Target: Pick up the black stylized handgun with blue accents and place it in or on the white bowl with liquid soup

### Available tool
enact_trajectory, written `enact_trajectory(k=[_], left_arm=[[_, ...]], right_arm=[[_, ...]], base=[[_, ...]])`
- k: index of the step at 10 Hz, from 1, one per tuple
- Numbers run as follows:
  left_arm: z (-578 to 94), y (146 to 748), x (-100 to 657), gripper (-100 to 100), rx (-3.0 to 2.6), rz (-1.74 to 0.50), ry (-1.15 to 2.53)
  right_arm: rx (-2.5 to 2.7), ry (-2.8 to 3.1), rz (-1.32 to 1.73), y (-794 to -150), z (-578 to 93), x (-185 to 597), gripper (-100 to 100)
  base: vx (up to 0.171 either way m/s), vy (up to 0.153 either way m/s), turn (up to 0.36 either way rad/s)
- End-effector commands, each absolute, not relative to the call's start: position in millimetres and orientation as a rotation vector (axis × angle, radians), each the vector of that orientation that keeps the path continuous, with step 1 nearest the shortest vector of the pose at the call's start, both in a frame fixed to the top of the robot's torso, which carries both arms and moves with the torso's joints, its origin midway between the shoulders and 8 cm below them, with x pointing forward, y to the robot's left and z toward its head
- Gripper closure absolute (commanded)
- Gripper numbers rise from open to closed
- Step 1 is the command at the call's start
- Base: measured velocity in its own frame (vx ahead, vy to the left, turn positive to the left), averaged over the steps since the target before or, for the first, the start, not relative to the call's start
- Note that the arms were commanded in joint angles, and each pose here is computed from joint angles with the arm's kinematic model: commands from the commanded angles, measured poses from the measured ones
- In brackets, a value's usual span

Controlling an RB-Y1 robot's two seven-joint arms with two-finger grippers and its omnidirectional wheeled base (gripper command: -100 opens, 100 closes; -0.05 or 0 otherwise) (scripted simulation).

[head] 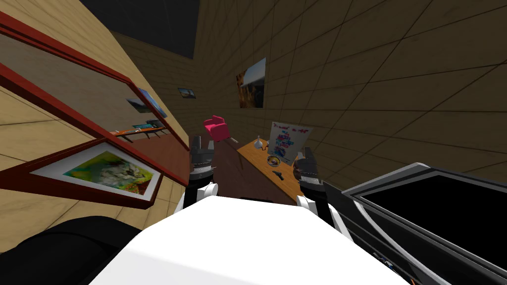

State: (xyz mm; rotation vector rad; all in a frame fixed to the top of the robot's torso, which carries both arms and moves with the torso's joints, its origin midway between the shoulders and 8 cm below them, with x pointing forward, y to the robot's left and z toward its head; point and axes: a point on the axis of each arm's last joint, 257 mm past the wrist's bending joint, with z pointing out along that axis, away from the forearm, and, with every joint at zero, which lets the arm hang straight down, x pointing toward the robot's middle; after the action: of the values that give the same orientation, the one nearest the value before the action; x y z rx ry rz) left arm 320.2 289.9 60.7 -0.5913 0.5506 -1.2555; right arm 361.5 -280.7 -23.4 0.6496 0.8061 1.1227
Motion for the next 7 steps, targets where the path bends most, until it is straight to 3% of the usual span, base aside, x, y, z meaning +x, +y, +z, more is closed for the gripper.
enact_trajectory(k=[1, 7], left_arm=[[61, 290, 320, 0, -0.591, -1.255, 0.551], [61, 290, 320, 0, -0.591, -1.255, 0.551]], right_arm=[[0.613, 0.851, 1.102, -275, -28, 368, -100], [0.483, 1.048, 0.972, -259, -70, 404, -100]], base=[[-0.022, -0.037, 0.066], [-0.06, -0.072, 0.101]])
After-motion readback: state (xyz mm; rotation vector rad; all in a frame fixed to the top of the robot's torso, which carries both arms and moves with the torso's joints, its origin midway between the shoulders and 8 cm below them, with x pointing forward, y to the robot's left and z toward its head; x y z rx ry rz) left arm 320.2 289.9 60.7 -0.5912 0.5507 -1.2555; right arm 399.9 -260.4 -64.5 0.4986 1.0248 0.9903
